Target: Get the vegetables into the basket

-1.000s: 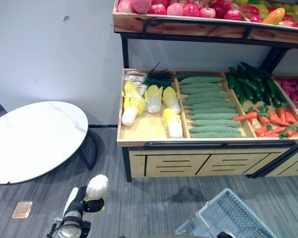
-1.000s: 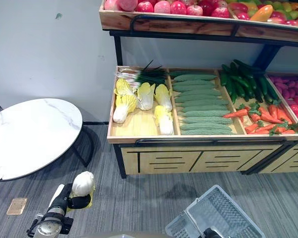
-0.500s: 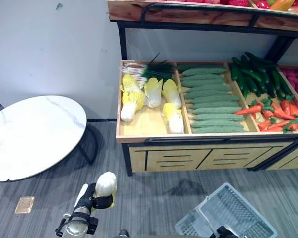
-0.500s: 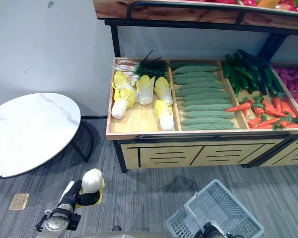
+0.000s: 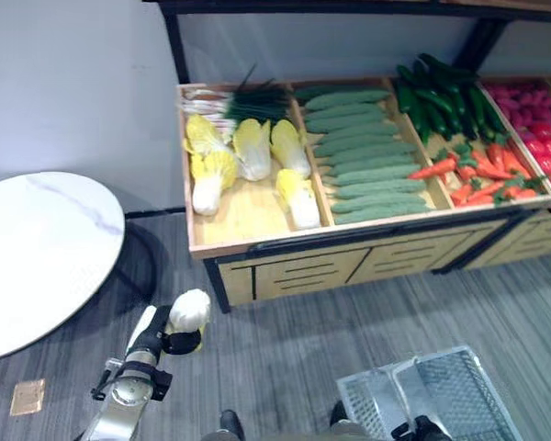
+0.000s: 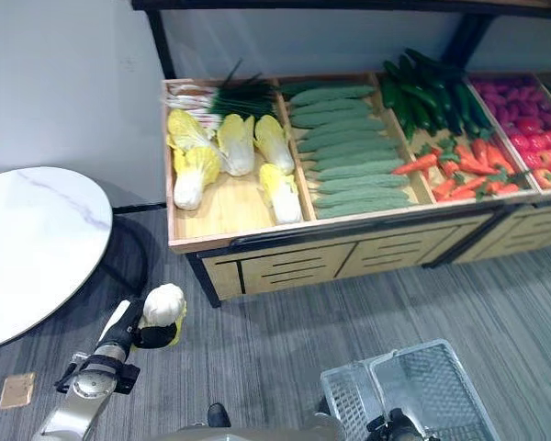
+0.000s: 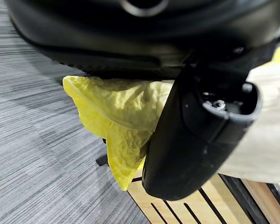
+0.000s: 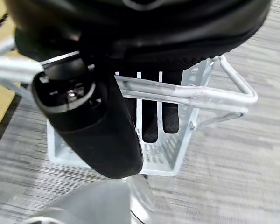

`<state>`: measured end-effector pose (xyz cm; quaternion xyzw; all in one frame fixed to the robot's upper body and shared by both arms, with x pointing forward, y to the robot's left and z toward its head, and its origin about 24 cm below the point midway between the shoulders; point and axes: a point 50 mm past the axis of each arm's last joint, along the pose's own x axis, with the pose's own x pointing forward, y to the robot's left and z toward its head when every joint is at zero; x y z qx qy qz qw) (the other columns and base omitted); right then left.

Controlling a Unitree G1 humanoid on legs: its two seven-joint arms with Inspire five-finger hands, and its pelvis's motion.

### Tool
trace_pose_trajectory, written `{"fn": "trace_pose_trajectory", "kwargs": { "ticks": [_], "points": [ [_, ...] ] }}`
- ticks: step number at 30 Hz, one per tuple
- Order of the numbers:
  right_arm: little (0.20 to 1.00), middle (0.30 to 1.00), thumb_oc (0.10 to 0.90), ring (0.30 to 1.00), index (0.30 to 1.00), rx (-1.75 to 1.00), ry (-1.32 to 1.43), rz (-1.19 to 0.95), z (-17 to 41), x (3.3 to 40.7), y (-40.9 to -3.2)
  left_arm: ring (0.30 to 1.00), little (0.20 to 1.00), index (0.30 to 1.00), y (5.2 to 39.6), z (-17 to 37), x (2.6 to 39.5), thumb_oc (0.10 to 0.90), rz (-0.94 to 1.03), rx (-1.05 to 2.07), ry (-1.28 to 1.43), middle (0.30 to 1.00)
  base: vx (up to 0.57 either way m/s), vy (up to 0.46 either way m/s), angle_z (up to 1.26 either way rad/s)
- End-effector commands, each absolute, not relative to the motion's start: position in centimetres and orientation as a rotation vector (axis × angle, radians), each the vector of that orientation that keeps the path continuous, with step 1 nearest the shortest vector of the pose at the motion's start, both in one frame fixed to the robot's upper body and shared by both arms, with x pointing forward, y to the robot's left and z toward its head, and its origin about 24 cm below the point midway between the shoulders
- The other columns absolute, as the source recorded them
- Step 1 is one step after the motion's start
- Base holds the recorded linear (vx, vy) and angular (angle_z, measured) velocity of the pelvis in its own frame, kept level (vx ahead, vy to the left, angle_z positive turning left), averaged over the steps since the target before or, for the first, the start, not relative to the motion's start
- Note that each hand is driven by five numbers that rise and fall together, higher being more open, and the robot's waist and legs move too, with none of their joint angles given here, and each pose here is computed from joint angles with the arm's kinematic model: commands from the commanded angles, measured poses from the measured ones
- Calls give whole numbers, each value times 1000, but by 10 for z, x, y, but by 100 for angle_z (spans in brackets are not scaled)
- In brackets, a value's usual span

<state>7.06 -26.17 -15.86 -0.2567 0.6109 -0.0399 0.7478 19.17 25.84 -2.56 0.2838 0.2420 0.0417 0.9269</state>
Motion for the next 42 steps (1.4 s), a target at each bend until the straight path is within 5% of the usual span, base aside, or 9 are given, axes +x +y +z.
{"fn": "trace_pose_trajectory", "kwargs": {
  "ticks": [1,16,42],
  "points": [
    [300,300,400,300,300,-572,1397,-133,-157,54,-275,300,300,300,239,16,227,400,74,605,228,300,-83,-30,-9],
    [300,300,400,300,300,-661,1291,-78,-151,98,-268,300,300,300,255,22,222,400,167,601,233,300,-89,-47,-64],
    [300,300,400,300,300,-664,1246,-226,-134,107,-306,300,300,300,211,17,247,400,75,429,189,300,2,-86,-8]
  ]
}}
